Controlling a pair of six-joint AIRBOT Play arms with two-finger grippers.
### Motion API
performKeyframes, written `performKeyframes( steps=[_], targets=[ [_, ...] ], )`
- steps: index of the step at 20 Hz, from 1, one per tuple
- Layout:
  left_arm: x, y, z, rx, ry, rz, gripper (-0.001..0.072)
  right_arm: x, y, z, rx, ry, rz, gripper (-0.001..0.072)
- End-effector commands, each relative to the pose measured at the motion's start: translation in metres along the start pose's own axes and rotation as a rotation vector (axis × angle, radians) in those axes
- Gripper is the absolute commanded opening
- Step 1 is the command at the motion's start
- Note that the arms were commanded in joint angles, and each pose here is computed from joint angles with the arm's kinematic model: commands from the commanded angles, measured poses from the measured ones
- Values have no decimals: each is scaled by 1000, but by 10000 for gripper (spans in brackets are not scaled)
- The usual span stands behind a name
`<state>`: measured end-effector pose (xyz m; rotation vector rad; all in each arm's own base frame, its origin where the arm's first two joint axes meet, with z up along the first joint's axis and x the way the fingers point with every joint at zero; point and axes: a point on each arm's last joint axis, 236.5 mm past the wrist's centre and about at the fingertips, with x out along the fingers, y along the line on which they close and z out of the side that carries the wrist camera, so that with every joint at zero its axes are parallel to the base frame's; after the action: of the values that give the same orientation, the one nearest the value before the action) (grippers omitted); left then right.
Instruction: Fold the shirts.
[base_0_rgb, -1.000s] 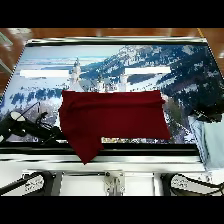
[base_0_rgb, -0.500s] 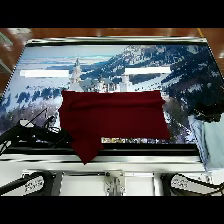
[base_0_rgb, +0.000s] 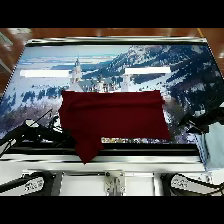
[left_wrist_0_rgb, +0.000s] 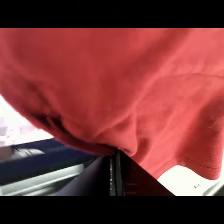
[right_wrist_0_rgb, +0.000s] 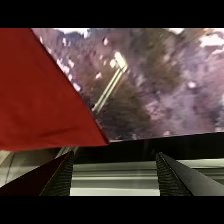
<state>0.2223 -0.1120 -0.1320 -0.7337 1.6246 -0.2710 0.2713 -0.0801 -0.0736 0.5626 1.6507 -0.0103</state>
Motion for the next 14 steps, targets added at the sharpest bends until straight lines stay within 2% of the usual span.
performKeyframes(
  steps=[1, 3, 4, 8, 11, 12, 13, 14],
  targets=[
    [-7, -5, 3, 47, -30, -3, 36, 32, 12, -19, 17, 41, 84, 645],
    [-11, -10, 2, 65, -36, -10, 35, 41, 17, -19, 42, 23, 116, 643],
    [-13, -12, 0, 78, -33, -15, 36, 45, 19, -18, 52, 15, 125, 608],
    [-20, -19, -1, 123, -48, -23, 36, 61, 22, -23, 85, 41, 156, 607],
    [-21, -21, -2, 128, -47, -26, 36, 81, 34, -29, 42, 106, 153, 597],
    [-22, -22, -2, 131, -51, -27, 36, 85, 37, -26, 26, 98, 140, 530],
    [-25, -23, 0, 139, -62, -27, 36, 89, 41, -20, 16, 75, 125, 495],
    [-29, -26, 5, 155, -79, -28, 36, 91, 44, -14, -2, 54, 116, 414]
  ],
)
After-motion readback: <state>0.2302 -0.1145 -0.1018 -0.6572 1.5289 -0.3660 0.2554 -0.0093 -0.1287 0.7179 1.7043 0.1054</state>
